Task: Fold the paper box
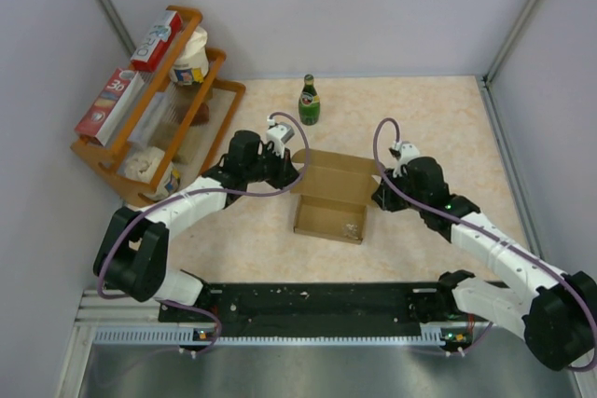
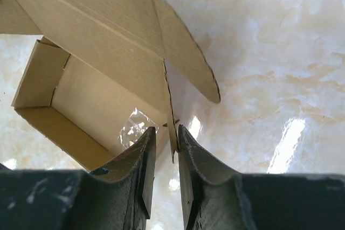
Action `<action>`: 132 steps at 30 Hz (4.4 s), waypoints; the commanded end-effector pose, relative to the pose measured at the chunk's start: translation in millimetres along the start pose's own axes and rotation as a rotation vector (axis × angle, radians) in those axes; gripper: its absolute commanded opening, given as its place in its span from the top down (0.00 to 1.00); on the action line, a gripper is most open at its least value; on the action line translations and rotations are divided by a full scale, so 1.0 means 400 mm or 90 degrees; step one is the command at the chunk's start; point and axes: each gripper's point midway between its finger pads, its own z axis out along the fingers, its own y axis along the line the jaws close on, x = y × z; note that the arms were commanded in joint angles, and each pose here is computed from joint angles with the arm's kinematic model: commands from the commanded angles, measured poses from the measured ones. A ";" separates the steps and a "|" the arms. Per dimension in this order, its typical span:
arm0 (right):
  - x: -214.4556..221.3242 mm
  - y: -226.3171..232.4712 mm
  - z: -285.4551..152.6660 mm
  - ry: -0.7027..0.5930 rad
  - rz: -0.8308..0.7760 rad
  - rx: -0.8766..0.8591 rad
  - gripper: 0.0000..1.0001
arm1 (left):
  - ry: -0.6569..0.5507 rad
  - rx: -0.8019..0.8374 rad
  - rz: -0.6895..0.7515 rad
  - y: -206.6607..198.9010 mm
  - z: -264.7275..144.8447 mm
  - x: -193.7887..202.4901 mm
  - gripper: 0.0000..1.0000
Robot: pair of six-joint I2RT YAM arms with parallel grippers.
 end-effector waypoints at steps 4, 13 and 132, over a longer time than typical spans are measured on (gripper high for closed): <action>-0.119 0.033 -0.005 -0.066 -0.046 -0.014 0.75 | -0.049 0.026 0.050 -0.024 -0.003 -0.070 1.00; -0.134 0.043 0.007 -0.057 -0.062 -0.023 0.82 | -0.048 0.030 0.052 -0.028 -0.002 -0.071 1.00; -0.006 0.069 -0.039 -0.228 -0.033 0.015 0.96 | -0.168 -0.221 0.058 -0.253 0.077 0.080 0.99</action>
